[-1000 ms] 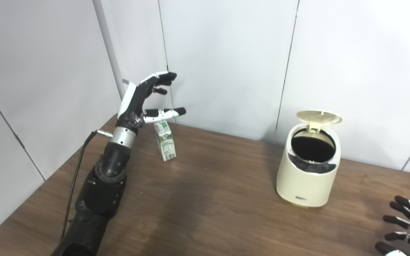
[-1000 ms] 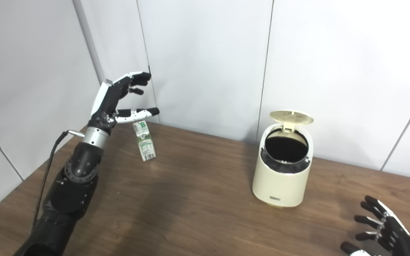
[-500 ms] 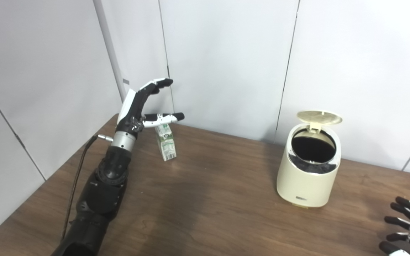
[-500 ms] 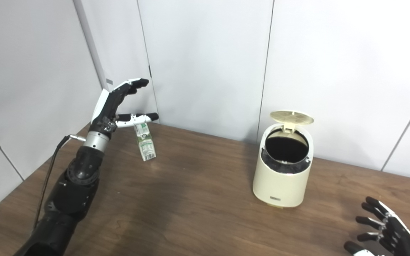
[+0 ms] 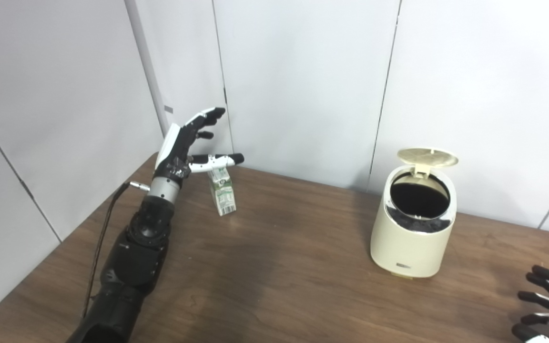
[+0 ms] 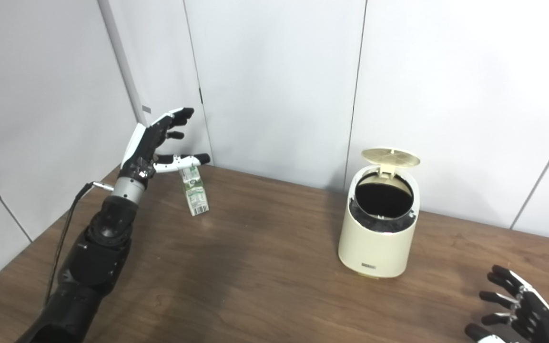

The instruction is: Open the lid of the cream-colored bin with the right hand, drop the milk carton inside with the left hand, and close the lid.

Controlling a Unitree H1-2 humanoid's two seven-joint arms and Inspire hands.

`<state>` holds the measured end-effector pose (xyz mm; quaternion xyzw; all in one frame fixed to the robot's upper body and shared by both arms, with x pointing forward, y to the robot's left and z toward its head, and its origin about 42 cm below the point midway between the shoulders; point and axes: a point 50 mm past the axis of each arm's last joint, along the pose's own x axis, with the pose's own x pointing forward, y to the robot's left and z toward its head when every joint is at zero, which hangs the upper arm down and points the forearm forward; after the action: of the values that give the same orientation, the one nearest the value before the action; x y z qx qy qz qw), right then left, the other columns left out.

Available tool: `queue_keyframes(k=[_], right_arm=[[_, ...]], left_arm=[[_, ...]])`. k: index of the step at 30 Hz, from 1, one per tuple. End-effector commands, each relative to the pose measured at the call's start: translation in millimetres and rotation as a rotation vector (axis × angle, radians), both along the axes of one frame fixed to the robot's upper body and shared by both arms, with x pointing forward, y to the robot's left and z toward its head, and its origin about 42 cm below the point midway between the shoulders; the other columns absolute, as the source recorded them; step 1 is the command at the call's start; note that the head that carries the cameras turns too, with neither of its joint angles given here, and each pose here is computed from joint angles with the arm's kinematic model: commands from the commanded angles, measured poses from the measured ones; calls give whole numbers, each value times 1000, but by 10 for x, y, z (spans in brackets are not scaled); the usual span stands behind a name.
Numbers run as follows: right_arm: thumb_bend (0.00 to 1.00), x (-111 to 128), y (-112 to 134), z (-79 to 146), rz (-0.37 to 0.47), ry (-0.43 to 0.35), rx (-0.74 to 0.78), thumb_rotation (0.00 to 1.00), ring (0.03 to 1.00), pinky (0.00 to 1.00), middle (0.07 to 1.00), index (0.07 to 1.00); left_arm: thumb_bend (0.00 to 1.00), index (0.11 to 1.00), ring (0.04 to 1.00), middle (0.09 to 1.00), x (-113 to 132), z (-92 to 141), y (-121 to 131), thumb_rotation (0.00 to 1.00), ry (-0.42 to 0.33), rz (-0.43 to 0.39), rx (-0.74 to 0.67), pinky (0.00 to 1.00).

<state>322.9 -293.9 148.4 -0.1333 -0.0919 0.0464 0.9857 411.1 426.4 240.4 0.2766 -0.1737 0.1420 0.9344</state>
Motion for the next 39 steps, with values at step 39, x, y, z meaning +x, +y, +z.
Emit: queue_keyframes(k=[39], right_arm=[[1000,17,-149,256,14,-70,-36,454,655,439,788,786]], left_arm=[[1000,854,798,826,88,-349,252,311,53,52,-32,755]])
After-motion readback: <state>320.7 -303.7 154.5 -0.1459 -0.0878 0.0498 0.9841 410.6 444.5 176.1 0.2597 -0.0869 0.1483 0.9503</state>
